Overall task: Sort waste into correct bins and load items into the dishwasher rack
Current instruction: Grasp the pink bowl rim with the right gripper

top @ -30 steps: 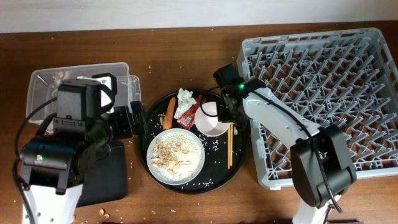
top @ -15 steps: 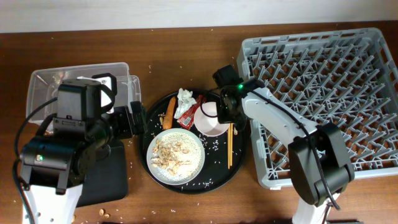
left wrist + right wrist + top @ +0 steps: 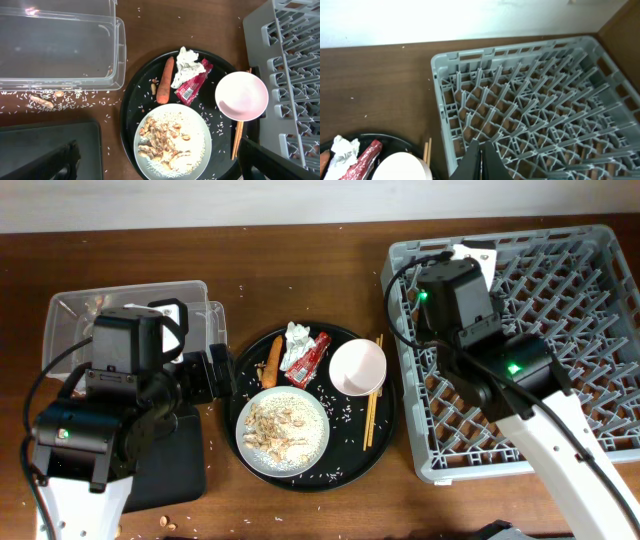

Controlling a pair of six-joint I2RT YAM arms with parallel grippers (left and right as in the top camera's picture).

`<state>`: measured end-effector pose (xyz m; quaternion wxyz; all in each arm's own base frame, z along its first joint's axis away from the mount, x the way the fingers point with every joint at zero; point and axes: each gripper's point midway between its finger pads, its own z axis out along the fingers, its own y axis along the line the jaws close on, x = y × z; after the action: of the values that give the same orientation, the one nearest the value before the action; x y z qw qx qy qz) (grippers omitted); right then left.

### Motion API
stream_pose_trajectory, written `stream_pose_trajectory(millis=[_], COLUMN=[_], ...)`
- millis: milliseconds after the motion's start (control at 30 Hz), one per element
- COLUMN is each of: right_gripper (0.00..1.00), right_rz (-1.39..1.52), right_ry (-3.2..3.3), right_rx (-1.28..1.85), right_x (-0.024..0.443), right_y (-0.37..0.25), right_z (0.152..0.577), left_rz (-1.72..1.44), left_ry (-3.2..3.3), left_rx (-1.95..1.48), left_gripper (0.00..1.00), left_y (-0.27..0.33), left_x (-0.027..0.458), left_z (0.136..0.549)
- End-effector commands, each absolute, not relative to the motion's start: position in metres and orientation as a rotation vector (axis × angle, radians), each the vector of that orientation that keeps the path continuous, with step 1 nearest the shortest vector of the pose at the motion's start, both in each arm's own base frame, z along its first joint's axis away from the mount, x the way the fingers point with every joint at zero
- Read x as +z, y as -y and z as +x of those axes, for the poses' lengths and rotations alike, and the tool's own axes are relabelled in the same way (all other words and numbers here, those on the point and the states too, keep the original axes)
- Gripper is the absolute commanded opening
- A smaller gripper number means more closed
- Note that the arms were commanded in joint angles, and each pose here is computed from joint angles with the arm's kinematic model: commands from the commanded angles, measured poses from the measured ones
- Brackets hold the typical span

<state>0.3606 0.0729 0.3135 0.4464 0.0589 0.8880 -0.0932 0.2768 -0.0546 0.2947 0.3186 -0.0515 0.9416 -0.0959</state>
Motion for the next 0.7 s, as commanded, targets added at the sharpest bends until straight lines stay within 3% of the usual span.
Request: stream_pose_trajectory(millis=[0,33,133,200,333,500,567,667], right_gripper=[0.04,0.05,0.43,0.53,0.55,0.55,0.44,0.17], right_rz=[-0.064,-0.116,-0.07,0.053,0.088,0.097,0.096,0.096], right_ry=[-2.372,-2.43,-2.557,-2.706,-2.854,-2.954,-2.967,-2.967], right_rx=[-0.036,0.067,0.144,0.088,-0.008,-0.088,-0.098,-0.099], right_x=[0.272,0.257,0.221,0.173,0.109,0.063,0.055,0.053], right_y=[-0.117,-0.135,-0.15,-0.15,-0.153,-0.152,-0.153,-0.153], right_z=[0.36,0.357,0.356,0.358,0.364,0.363,0.363,0.364], left_rz=[-0.152,-0.151,-0.151,-0.151,-0.151,-0.151,-0.151,-0.152], left_ry=[-2.461,-2.461,-2.461,-2.462,-2.461,-2.461,-2.462,-2.461], left_rx=[-0.242,-0.242,-0.242,-0.242,-0.242,-0.242,-0.242,-0.242], left_gripper=[0.99,0.99,0.99,0.99,0.99,0.99,0.99,0.99], left_y=[0.052,0.052,0.052,0.052,0.052,0.052,0.052,0.052], left_x=[0.299,0.299,0.299,0.299,0.299,0.299,0.299,0.299], left_z=[0.276,0.276,0.276,0.276,0.276,0.276,0.276,0.276])
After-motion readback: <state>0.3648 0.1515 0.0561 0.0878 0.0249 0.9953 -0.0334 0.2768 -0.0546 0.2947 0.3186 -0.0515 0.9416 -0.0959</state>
